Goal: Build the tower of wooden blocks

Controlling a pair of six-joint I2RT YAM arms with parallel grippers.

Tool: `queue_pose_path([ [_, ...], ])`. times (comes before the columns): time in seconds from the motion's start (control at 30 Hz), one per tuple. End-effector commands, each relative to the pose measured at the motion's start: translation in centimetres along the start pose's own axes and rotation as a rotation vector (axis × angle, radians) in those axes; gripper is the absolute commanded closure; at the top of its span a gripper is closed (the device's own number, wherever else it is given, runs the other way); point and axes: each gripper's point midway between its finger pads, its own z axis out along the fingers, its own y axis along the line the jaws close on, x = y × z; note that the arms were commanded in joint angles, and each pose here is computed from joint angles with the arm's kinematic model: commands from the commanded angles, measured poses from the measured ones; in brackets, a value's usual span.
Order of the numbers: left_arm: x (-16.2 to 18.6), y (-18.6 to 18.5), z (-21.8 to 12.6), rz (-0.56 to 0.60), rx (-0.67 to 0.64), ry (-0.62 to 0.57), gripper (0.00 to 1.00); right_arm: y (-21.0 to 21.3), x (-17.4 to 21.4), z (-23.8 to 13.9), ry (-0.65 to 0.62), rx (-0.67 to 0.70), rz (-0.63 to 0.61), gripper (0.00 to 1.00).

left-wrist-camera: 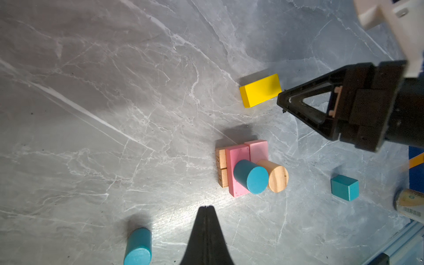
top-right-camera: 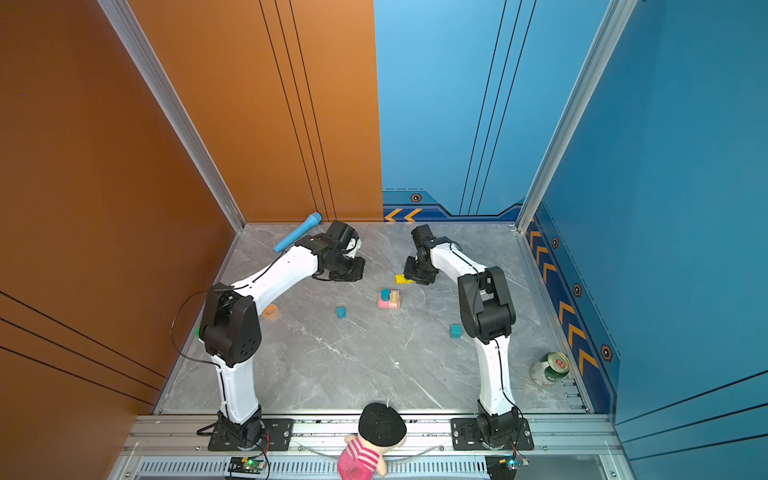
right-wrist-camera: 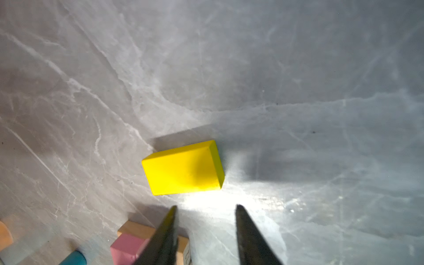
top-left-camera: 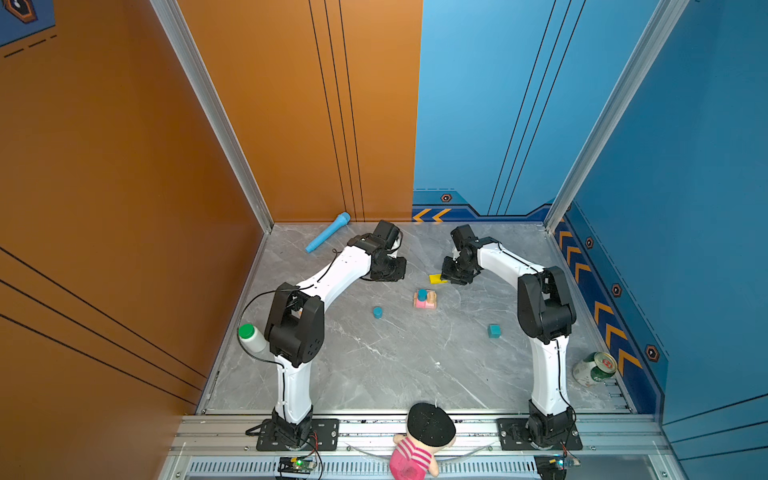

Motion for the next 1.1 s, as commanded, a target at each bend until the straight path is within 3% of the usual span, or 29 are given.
queue_pose_path([
  [0.0, 0.2, 0.6, -1.1, 0.009, -0.02, -0.004, 1.0, 1.4, -0.6, -2.6, -0.041, 0.043, -0.119, 0.37],
  [0.23, 0.3, 1.0, -1.3, 0.008, -0.026, -0.005, 1.0, 2.9, -1.2, -0.8, 0.018, 0.055, -0.213, 0.21],
  [0.4, 0.3, 1.3, -1.1, 0.003, -0.029, -0.001, 1.0, 2.4, -1.3, 0.0, 0.047, 0.139, -0.287, 0.13],
  [1.07, 0.5, 1.6, -0.5, -0.005, -0.028, 0.016, 1.0, 1.1, 0.4, 3.2, 0.137, 0.207, -0.347, 0.16],
])
